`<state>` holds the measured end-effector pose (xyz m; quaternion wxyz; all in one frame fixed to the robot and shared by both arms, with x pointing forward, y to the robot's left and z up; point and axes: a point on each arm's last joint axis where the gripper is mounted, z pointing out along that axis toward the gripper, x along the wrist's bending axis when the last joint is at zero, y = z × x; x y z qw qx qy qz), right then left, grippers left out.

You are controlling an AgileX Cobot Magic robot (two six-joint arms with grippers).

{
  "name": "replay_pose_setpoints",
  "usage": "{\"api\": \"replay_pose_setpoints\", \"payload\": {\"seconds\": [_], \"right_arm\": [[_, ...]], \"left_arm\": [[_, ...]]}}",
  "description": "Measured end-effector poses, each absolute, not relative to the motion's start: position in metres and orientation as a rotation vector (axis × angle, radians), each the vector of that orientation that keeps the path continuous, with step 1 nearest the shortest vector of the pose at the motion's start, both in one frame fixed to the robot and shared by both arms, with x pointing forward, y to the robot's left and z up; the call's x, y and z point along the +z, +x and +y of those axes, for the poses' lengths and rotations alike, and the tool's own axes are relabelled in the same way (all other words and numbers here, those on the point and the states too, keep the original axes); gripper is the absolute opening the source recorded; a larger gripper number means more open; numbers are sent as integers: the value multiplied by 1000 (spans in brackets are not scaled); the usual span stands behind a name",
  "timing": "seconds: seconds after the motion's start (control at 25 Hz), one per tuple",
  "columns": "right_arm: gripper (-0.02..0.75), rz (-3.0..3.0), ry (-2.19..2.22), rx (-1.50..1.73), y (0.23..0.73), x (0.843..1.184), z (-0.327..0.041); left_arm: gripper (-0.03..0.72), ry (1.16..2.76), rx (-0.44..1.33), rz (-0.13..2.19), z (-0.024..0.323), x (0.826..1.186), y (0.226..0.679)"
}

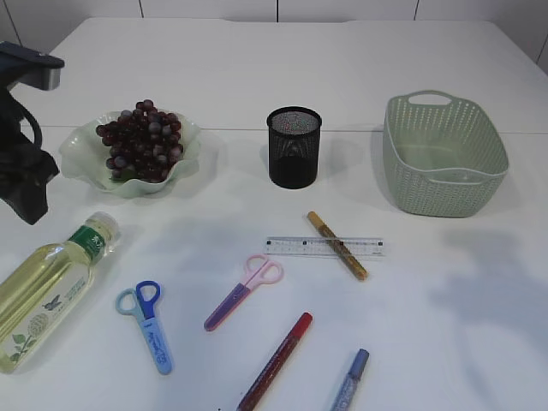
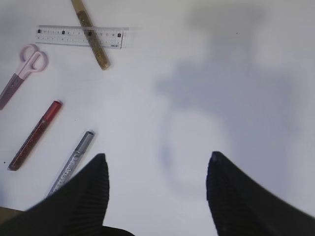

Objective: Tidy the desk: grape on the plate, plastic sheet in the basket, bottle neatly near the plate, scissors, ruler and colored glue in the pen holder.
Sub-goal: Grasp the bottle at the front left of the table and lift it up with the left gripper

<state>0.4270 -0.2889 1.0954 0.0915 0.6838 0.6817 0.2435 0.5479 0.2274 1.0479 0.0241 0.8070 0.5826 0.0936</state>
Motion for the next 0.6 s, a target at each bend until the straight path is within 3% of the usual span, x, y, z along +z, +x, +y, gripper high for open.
{"api": "replay_pose_setpoints", "payload": {"seconds": [0.24, 0.6], "right_arm": [[490, 2025, 2032, 723, 427, 1095, -289], [490, 2023, 2031, 725, 427, 1095, -289]], "left_arm": [[603, 2606, 282, 1827, 229, 1019, 562], [612, 2649, 209, 1855, 229, 983, 571]]}}
